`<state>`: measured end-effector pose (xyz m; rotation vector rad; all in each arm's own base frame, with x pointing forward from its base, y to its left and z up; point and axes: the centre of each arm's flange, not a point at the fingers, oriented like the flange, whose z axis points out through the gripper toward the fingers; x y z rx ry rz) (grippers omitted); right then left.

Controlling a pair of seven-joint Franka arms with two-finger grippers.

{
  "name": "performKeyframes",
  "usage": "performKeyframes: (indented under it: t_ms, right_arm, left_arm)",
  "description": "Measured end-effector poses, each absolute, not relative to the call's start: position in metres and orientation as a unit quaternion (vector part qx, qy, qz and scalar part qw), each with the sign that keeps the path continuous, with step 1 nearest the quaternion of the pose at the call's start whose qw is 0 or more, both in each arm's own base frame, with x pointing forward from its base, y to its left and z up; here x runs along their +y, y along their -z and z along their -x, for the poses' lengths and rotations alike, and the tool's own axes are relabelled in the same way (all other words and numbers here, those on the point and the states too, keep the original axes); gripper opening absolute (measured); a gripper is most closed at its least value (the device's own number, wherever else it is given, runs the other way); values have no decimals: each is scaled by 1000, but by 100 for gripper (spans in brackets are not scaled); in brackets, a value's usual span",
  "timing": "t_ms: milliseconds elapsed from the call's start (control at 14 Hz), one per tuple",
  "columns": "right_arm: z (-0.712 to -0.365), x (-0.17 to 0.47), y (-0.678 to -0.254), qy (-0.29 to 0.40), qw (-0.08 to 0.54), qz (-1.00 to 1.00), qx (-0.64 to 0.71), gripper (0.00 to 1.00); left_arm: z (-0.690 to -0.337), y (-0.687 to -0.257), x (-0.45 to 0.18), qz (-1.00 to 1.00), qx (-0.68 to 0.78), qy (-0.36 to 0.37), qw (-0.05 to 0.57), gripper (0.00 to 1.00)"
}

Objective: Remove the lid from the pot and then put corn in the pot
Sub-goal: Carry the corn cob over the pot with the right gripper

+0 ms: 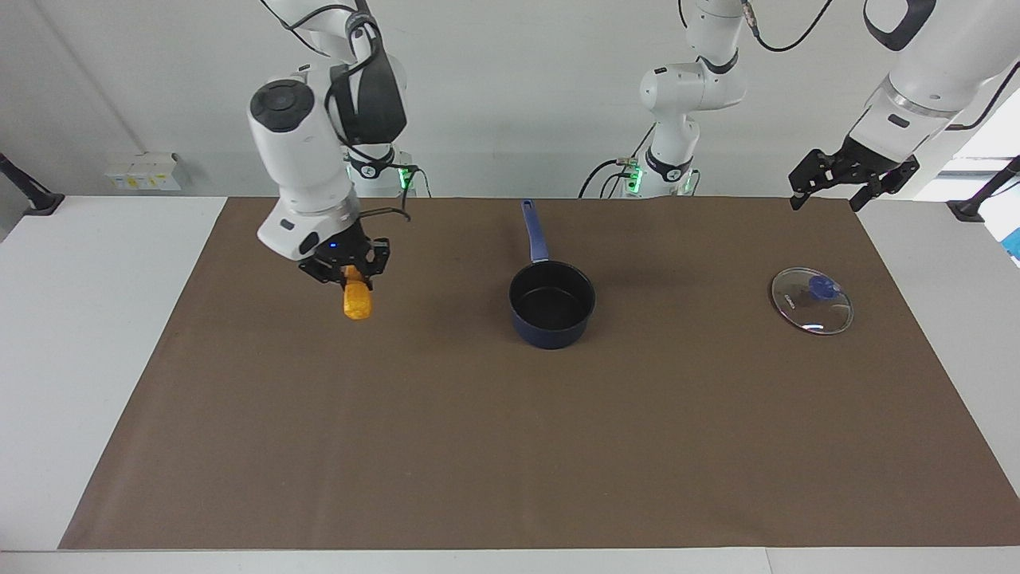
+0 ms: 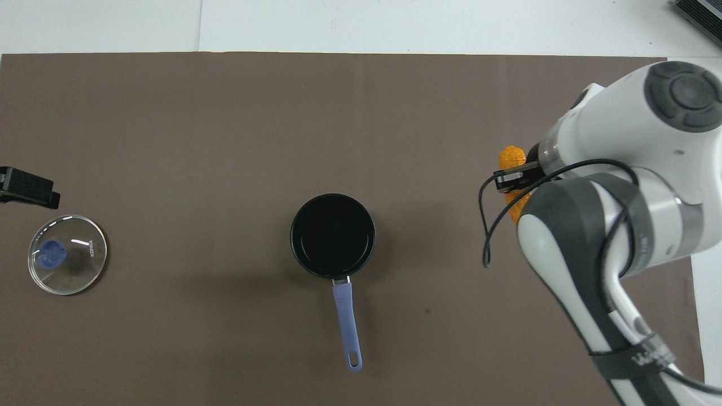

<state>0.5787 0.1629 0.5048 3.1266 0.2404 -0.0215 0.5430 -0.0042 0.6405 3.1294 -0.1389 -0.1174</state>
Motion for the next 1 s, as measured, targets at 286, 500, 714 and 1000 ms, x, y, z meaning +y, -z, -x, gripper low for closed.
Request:
performKeyframes:
  t_ms: [286,500,714,1000]
  right_arm:
    - [-550,279,-476,14,-14,-998,54,35]
    - [-543,325,-443,16,-22,-998,54,35]
    - [-546,363,-422,14,-22,-999,40,35]
    - [-540,416,-395,11,-23,-999,38,35]
  left_arm:
    - [-543,-640,-4,-998,-44,37,3,100]
    - [-543,-640,-4,-998,-44,37,3,100]
    - [-543,-640,-4,-998,-44,37,3,100]
    - [-543,-640,-4,-998,-44,38,3,100]
